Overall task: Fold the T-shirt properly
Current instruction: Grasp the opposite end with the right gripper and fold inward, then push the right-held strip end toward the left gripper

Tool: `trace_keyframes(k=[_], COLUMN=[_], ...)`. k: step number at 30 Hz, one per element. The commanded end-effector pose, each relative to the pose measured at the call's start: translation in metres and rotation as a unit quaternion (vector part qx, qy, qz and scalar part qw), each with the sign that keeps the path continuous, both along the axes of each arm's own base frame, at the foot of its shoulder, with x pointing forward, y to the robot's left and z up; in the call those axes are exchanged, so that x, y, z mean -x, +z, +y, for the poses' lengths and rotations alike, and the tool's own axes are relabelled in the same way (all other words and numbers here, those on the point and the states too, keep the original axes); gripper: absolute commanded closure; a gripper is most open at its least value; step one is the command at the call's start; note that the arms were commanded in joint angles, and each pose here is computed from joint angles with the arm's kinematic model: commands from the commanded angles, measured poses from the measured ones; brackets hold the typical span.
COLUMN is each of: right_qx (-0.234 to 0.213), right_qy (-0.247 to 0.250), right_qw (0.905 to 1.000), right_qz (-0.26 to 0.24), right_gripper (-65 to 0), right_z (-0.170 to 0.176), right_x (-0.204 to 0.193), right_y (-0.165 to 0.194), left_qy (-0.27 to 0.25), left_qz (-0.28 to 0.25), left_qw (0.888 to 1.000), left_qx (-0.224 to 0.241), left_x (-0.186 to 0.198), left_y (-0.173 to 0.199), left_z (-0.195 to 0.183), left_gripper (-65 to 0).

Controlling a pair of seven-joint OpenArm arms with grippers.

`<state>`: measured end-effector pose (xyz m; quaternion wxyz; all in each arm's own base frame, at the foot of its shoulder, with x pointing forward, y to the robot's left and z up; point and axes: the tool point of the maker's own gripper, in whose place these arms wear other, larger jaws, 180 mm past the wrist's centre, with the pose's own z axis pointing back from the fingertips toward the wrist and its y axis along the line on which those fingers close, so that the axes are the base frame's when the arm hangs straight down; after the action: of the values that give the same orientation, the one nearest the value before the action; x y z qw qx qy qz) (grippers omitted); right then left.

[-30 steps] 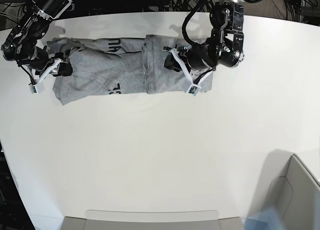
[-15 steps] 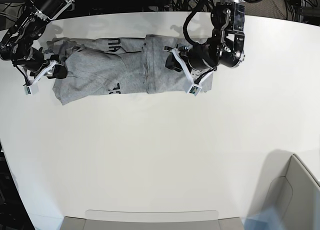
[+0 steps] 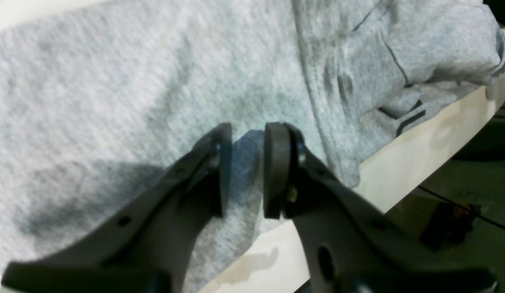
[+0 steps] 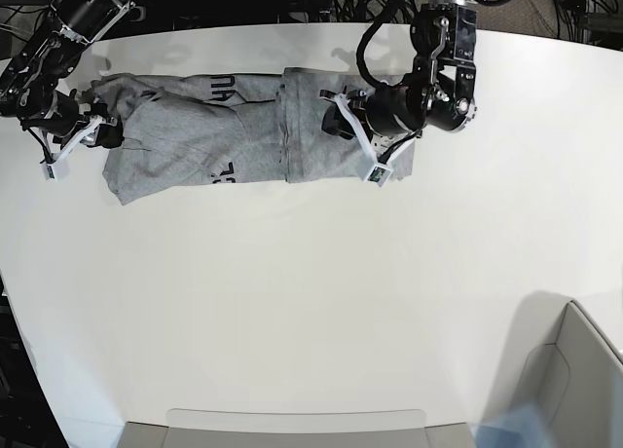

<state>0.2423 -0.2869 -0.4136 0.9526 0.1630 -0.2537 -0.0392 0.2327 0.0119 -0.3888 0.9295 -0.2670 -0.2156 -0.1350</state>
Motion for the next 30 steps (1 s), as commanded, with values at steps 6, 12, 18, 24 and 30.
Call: trace_keyframes(k=[6,12,18,24,30], right_qx=[0.001,-0.028,-0.024,-0.001,0.018], right_qy=[0.089,0.131,0.149,0.147,0.083], right_qw=[0.9938,0.9885,0.9860,0.9872,0.9961], right_qz=[0.067,0.071,0.071,0.062,0.023], right_gripper=[-25.0,-24.9,-12.4,0.0,0.0], right_z=[0.043,0.090,0.097,0.086,0.039], right_x=[0.012,0.012,0.008,-0.007,-0.032], right_y=[-0.027,-0.036,-0.036,-0.027,-0.002], left_qy=[0.001,0.001,0.001,0.001,0.003], left_qz=[-0.020,-0.020,-0.021,-0.023,-0.047], left_qw=[1.000,1.000,1.000,1.000,0.999], left_qx=[0.013,0.013,0.015,0.015,0.017], left_x=[-0.009,-0.009,-0.009,-0.009,-0.013], left_y=[0.011,0.011,0.012,0.014,0.028], left_z=[-0.005,-0.005,-0.005,-0.005,-0.004], left_gripper=[-13.3,-13.3,-13.3,-13.3,-13.3])
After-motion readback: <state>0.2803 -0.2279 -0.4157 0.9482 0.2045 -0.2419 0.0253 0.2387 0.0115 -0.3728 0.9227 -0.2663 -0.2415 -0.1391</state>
